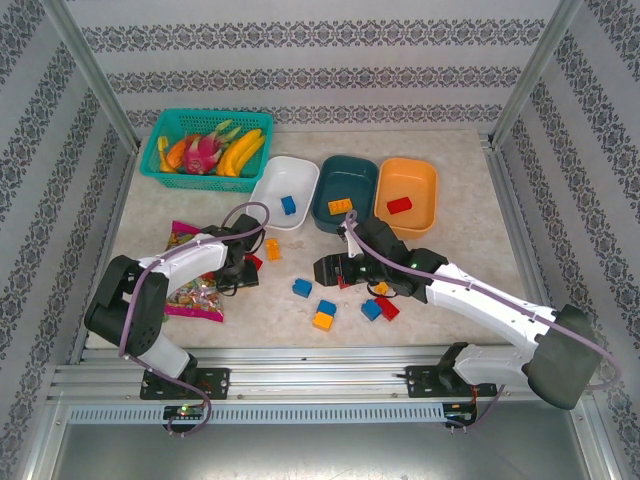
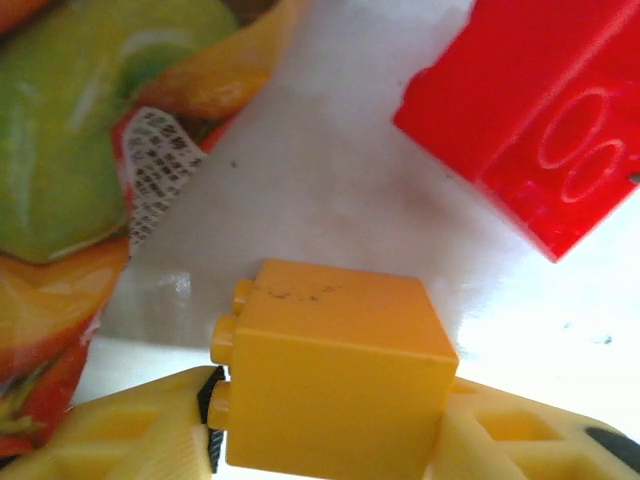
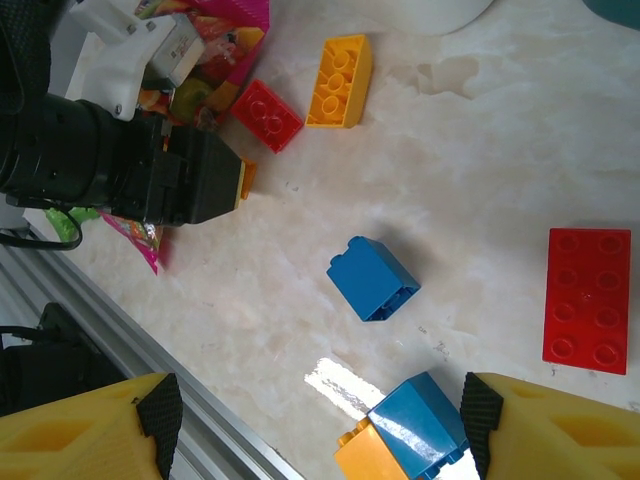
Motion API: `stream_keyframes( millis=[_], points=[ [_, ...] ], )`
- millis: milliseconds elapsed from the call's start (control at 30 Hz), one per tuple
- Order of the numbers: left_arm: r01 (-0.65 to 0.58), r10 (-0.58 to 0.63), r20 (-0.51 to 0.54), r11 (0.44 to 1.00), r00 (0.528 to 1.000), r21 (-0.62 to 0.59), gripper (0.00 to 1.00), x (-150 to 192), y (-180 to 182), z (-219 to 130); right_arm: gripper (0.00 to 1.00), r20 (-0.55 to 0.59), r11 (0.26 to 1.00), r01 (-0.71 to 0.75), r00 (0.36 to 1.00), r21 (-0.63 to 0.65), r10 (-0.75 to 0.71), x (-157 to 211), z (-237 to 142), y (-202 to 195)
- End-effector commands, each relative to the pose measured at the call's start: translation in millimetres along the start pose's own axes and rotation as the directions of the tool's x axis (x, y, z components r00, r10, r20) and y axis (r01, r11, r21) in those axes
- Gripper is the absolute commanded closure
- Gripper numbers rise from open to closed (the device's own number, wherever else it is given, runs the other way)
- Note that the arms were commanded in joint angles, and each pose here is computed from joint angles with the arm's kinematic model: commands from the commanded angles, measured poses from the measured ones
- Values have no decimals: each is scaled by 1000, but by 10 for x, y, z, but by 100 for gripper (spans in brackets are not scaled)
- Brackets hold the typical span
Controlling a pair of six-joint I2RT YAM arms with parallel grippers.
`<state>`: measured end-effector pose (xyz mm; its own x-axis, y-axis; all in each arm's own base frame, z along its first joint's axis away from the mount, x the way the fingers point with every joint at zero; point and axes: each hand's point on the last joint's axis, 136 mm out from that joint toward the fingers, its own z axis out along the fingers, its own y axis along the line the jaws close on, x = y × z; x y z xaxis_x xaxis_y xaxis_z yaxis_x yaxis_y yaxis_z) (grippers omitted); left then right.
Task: Sort the legos into containers by color
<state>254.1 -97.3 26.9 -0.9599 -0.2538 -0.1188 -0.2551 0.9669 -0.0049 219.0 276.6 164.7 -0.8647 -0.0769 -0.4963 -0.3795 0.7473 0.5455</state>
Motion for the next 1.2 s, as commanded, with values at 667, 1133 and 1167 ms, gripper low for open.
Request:
stream_keyframes(
  millis=[667,1133,1167],
  points=[
    [-86,50,168,972,985,217,61,-332,-913,-1264,26,386,963,-191,916,191,105,-757,-846,-417],
    [-311,231,282,906,931,287,60,-1108,-2411,-1225,27,455,885,-411,845,220,280,-1155,-1046,-1044],
    [-317,235,285,903,929,289,59,-1158,-2489,-1182,27,449,884,-411,848,223,282,-1150,-1039,-1051]
  ],
)
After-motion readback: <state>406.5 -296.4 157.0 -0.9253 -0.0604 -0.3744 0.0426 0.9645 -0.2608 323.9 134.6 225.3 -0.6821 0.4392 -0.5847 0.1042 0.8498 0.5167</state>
